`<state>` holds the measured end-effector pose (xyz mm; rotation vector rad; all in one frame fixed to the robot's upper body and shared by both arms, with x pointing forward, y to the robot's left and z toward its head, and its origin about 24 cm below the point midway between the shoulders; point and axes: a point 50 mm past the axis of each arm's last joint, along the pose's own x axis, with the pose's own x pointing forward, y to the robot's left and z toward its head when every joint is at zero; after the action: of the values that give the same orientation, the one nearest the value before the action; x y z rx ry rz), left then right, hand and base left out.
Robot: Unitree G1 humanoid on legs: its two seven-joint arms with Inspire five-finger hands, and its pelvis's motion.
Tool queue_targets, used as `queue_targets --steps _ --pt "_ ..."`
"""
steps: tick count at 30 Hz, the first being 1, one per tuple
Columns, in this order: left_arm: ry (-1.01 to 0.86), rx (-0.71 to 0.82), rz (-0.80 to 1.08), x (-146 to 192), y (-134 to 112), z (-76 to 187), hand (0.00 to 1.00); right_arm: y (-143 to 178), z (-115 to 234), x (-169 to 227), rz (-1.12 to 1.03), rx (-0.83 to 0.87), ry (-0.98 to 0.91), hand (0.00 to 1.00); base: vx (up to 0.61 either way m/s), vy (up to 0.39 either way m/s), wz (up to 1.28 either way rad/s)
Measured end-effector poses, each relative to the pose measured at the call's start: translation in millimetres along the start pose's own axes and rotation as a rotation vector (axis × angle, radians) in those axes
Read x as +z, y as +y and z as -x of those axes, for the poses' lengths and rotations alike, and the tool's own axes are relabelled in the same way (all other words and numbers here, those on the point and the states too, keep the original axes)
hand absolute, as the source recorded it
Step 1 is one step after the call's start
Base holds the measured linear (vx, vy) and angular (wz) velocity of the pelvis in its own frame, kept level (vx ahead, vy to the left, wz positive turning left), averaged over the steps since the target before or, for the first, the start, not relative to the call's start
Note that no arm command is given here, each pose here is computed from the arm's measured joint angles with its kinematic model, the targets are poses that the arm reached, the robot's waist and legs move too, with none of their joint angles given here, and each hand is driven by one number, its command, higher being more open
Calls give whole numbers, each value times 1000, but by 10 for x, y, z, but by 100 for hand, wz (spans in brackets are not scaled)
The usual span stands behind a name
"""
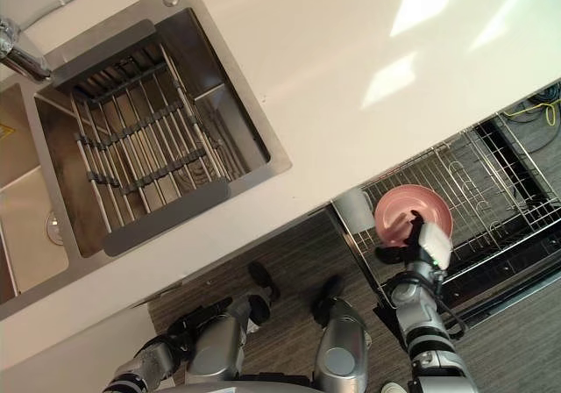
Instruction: Walk over to the sink, pick up the cup, carry it to the dishwasher, place the cup inside the dishwasher, then close the dishwasher door
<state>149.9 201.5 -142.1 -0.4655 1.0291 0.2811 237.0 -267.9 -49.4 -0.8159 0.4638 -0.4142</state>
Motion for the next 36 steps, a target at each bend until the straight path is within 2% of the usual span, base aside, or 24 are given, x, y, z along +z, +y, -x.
queue_targets --steps 6,9,11,14,15,16,19,20,21,23,24,26,27,28,29,31,34,36 --pt "3 4 21 -52 -20 -9 100 9 186 -121 -207 2 0 100 14 -19 -7" --pt "7 18 -8 -59 7 -6 100 -78 309 -19 -297 -19 -103 100 25 -8 -16" --pt "15 28 -16 -75 29 -3 100 -221 362 74 -373 -96 -168 100 17 -3 -30" --pt "29 38 -5 -100 59 5 100 -699 397 139 -550 -381 -232 100 18 -10 -23" --pt "39 57 -3 -137 116 22 100 -935 433 112 -615 -528 -251 100 32 -12 -21" --pt "44 72 7 -162 166 38 100 -1170 494 51 -662 -685 -266 100 37 -15 -20" --pt "64 117 25 -226 283 74 100 -1561 670 -222 -726 -996 -241 100 56 -11 -26" --pt "81 138 33 -272 342 96 100 -1678 780 -410 -769 -1120 -202 100 64 -16 -22" --pt "85 142 34 -282 353 100 100 -1690 797 -449 -782 -1137 -193 100 56 -25 -19" --pt "104 167 44 -345 401 120 100 -1676 922 -824 -867 -1213 -62 100 38 -22 -18" --pt "111 172 46 -371 408 125 100 -1633 945 -926 -897 -1213 -16 100 35 -23 -12" --pt "130 179 52 -437 406 128 100 -1331 1047 -1255 -1089 -1182 164 100 25 -33 -6" --pt "134 180 52 -450 402 128 100 -1233 1081 -1307 -1116 -1161 203 100 -17 -33 -4" --pt "146 180 54 -494 385 128 100 -1018 1144 -1351 -1148 -1085 257 100 0 0 0" --pt "152 180 54 -516 373 126 100 -913 1169 -1348 -1162 -1039 273 100 -39 -26 1" --pt "165 170 52 -578 320 121 100 -518 1180 -1230 -1281 -810 284 100 -43 -15 3" --pt "170 159 42 -620 280 117 100 -188 1040 -1024 -1451 -517 235 100 -64 -14 13" --pt "163 154 37 -601 266 110 100 -62 978 -925 -1538 -399 204 100 -50 -18 28"
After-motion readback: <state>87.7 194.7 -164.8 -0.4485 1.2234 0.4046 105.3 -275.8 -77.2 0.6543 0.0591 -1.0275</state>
